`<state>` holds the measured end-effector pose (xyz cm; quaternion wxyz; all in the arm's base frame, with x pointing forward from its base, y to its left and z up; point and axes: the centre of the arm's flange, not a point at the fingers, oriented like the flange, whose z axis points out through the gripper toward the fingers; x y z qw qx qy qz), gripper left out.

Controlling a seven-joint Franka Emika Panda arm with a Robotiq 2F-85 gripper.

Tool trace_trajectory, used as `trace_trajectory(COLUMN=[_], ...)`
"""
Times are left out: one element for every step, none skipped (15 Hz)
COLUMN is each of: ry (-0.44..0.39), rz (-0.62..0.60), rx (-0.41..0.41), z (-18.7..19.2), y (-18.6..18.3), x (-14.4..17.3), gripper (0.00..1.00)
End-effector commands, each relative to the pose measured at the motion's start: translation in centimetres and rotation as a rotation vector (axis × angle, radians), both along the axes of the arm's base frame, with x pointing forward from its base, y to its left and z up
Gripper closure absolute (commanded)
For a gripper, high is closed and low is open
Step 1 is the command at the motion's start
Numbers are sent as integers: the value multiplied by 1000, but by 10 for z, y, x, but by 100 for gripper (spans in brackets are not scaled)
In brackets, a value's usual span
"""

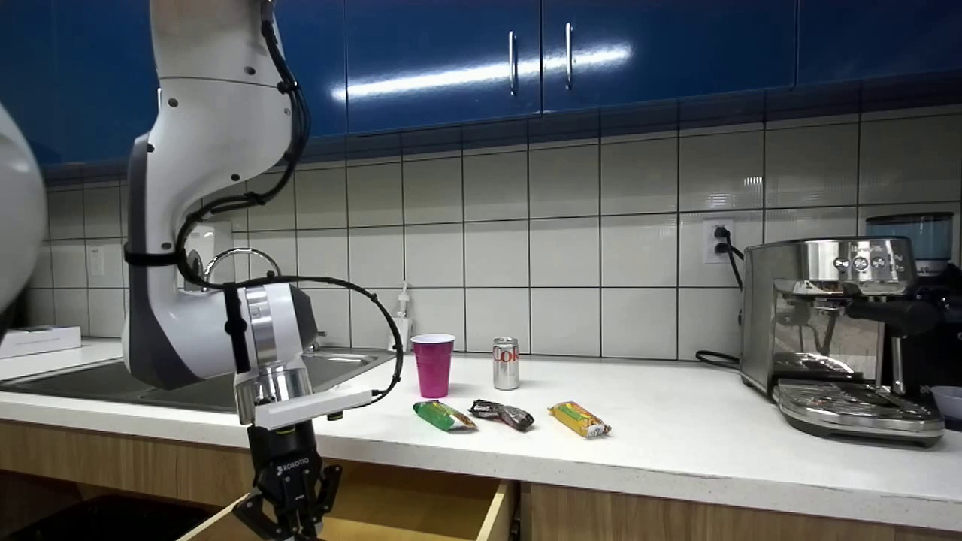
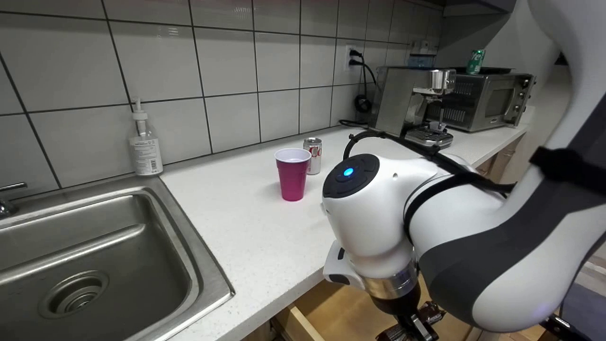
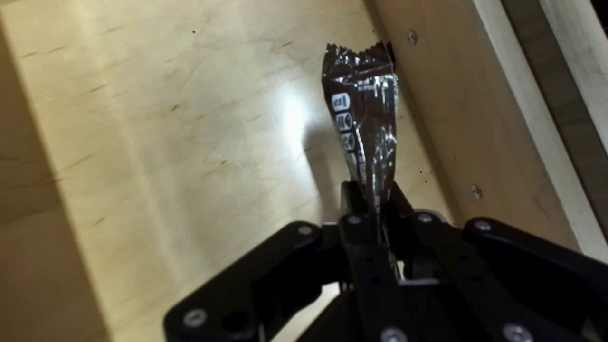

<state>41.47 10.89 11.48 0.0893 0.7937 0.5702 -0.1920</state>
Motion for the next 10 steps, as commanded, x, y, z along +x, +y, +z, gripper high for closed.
trace_trajectory(ry=[-40, -40, -42, -44, -48, -55, -54, -59, -59, -59], rz=[4, 4, 3, 0, -2, -1, -4, -6, -9, -13], rx=[-1, 2, 5, 7, 7, -1, -2, -5, -4, -5], z=[-16, -19, -21, -23, -23, -23, -23, -22, -21, -19], y=[2, 3, 3, 4, 4, 4, 2, 1, 0, -1], x=[7, 7, 7, 7, 7, 7, 8, 9, 8, 8], gripper=[96, 96, 96, 96, 92, 87, 60, 60, 53, 46])
